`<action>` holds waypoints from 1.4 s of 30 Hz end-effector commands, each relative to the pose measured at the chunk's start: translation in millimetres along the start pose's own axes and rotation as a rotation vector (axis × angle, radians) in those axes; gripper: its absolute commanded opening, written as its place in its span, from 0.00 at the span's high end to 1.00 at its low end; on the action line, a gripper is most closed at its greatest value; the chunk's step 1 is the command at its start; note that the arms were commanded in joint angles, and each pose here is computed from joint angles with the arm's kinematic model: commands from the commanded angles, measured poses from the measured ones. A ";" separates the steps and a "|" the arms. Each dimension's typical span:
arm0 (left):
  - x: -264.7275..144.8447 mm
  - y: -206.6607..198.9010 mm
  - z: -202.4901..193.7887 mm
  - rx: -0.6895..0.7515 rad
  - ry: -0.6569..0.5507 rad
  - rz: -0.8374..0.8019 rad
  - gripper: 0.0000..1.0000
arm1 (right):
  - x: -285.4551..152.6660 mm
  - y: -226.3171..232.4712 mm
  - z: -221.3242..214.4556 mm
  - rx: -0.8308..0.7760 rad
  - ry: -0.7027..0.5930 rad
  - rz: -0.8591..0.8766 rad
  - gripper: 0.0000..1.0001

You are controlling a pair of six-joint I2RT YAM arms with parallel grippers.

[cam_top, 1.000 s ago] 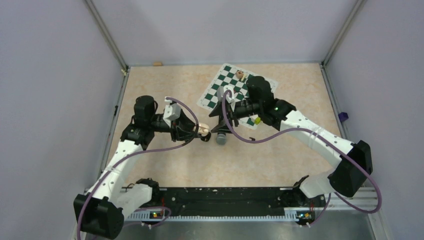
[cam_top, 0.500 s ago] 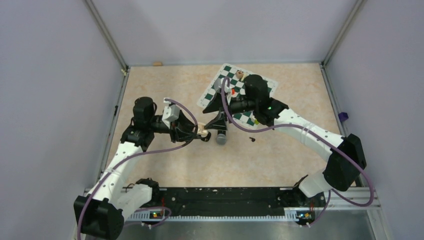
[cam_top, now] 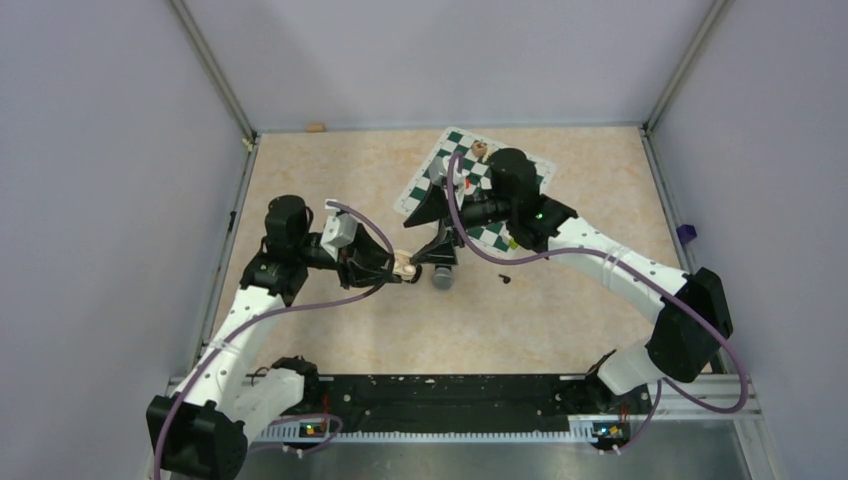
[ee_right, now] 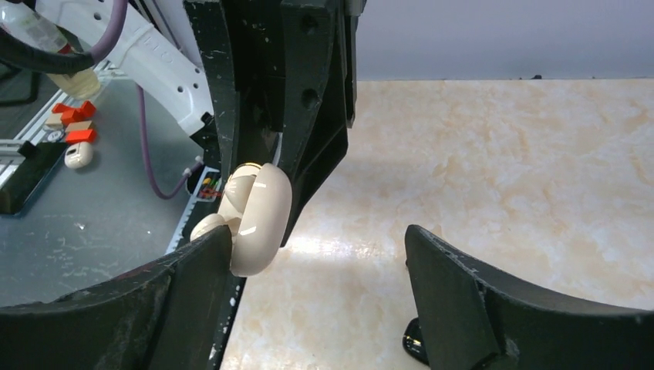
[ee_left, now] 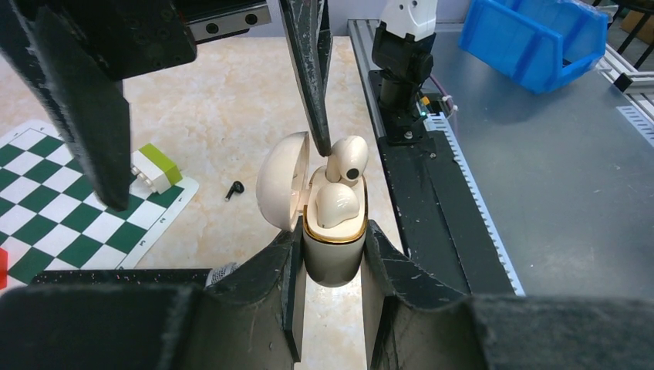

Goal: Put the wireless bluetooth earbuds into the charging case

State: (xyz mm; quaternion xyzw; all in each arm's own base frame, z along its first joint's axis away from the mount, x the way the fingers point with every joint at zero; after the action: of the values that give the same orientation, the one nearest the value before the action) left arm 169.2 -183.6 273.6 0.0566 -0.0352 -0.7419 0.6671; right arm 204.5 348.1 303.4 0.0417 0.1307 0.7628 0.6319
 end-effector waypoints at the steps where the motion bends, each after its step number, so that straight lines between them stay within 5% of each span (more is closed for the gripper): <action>1: -3.3 6.9 1.7 0.051 0.008 0.042 1.00 | -3.1 18.7 26.3 -0.007 -0.065 0.025 0.14; 6: -3.4 7.2 0.2 0.049 0.009 0.043 1.00 | -6.8 13.1 34.8 0.003 -0.089 -0.029 0.11; 13: -3.6 8.2 -0.8 0.048 0.012 0.047 1.00 | -6.1 38.9 29.4 0.024 -0.079 0.156 0.04; 28: -4.0 8.9 -1.6 0.049 0.014 0.051 1.00 | 10.1 -12.6 4.6 -0.027 0.016 -0.194 0.01; 42: -4.3 8.7 -2.2 0.054 0.019 0.054 1.00 | 11.4 1.4 25.5 0.058 -0.036 -0.103 0.01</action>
State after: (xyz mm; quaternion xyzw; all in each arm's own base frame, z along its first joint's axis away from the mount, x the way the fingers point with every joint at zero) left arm 180.5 -180.4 269.6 0.0711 -0.0338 -0.7176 0.6920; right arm 208.4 358.7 293.6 0.0426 0.1726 0.7036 0.6880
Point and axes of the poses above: each gripper's point midway between its finger pads, its own x axis out along the fingers, its own y axis along the line the jaws close on, z = x × y, the point moved 3 cm from there along -x, back along the fingers, and after that the axes turned 9 degrees about x, right-handed, at the moved point
